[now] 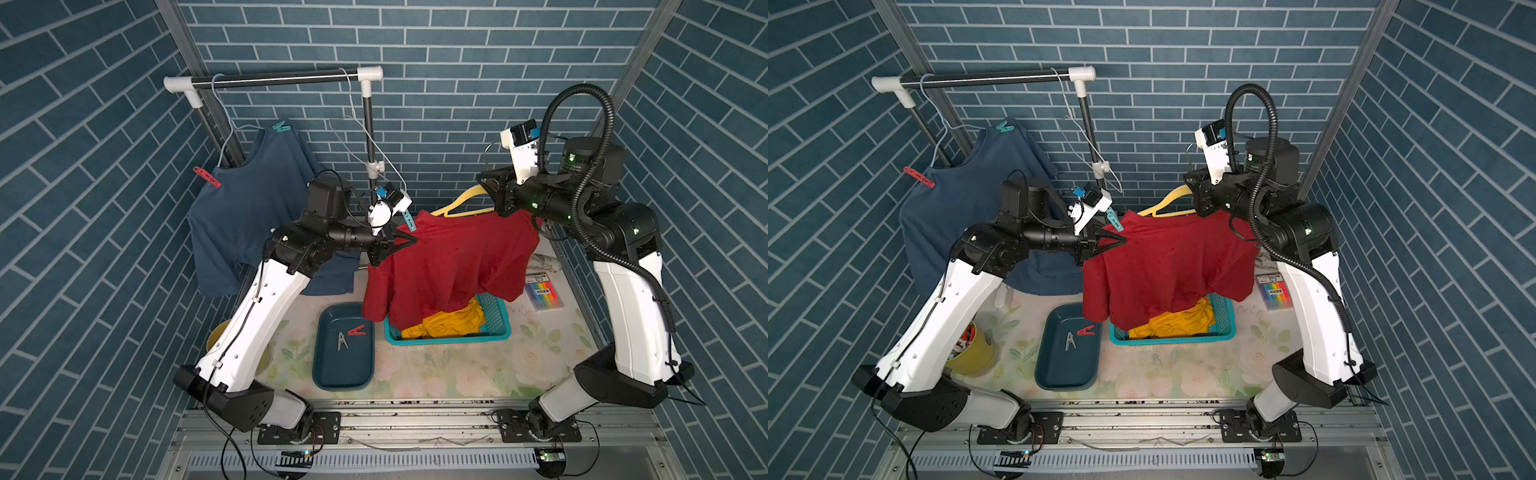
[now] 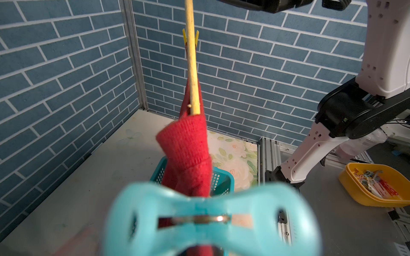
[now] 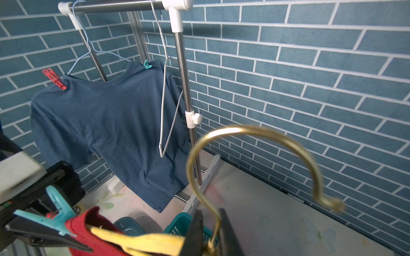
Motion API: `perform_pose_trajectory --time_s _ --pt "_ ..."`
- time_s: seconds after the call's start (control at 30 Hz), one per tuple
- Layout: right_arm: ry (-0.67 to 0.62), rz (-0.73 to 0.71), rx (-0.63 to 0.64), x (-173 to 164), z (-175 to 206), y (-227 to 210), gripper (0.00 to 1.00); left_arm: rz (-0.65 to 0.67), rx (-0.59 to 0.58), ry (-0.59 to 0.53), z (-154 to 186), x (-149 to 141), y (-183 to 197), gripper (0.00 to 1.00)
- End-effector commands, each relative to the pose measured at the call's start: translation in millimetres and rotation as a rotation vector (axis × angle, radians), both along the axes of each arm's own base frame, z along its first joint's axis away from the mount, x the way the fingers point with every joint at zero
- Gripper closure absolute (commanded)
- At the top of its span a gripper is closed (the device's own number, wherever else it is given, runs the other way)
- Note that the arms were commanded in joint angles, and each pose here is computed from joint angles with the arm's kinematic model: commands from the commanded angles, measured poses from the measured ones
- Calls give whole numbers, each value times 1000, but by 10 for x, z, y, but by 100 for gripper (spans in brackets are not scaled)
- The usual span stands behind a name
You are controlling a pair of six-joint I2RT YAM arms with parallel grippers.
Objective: Remove the clothespins securing t-shirts to the hanger
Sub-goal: Pick up the hanger from the clothes rail.
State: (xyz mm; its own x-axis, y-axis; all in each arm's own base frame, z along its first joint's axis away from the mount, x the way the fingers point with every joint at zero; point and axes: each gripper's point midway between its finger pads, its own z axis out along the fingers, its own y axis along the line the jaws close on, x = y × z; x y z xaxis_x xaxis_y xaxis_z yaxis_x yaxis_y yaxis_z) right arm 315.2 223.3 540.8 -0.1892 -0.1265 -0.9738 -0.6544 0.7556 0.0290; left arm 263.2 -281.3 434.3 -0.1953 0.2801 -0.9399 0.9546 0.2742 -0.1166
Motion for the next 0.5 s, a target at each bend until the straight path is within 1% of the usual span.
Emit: perform_pose_trajectory --time_s 0.0,0.17,0.33,0.43,0.47 --pt "-38 19 -26 -6 32 10 100 -32 -45 -99 222 -149 1 100" --pt "-49 28 -45 22 -39 34 100 -2 -29 -105 141 -161 48 99" --pt "-77 25 -3 23 -2 57 100 15 -26 -129 170 -144 69 96" --pt "-107 17 -27 15 23 25 100 14 -16 -127 148 -94 43 94" --pt "-114 6 -41 19 32 -1 100 17 -13 -121 143 -65 31 91"
